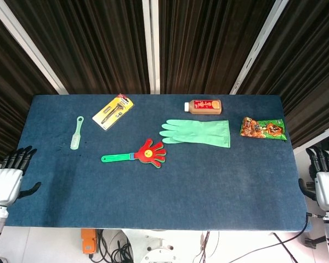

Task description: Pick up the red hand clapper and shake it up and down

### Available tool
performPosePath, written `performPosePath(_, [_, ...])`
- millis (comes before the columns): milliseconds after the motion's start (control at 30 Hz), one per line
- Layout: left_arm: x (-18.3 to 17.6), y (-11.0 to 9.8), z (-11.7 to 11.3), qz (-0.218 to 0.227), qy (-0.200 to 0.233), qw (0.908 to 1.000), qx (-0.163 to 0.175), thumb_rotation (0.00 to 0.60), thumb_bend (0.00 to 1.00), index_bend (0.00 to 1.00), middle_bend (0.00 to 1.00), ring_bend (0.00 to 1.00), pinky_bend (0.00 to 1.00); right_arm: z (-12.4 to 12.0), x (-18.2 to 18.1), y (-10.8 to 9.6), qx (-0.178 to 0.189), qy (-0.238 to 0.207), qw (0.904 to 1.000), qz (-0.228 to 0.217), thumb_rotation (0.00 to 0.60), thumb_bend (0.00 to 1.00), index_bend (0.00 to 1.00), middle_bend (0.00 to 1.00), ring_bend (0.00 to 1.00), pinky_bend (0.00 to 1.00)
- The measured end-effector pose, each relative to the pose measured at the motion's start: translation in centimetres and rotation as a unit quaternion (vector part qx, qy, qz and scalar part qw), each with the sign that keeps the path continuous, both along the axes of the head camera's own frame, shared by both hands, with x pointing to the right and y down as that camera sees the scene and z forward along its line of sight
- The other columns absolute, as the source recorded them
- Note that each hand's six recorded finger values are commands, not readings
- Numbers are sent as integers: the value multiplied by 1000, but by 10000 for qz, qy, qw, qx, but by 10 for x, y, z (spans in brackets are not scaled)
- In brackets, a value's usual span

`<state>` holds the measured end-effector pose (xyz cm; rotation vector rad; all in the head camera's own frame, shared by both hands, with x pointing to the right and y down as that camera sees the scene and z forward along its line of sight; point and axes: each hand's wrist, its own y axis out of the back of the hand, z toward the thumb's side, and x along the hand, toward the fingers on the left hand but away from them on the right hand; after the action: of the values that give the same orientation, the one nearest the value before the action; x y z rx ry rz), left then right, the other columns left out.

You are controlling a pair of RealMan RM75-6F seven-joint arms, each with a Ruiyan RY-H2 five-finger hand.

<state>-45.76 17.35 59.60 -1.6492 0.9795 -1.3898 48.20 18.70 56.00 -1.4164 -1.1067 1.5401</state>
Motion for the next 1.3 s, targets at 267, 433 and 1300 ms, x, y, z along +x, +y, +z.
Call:
performPosePath(267, [52, -32, 20, 367, 642, 9969, -270, 600, 213, 18, 0, 0, 0, 2, -4, -5, -35, 18, 10000, -75, 600, 277, 0, 0, 0, 0])
performPosePath(433, [93, -46, 49, 476, 1098, 9907, -653, 600, 207, 20, 0, 0, 0, 2, 1, -1, -48, 14, 10000, -1, 600, 278, 0, 0, 0, 0])
performPosePath(1300, [206, -73, 169, 296, 1589, 9689, -1873, 600, 204, 122, 0, 0, 0, 2, 21, 4, -73, -69, 9998, 170, 600, 277, 0, 0, 0, 0])
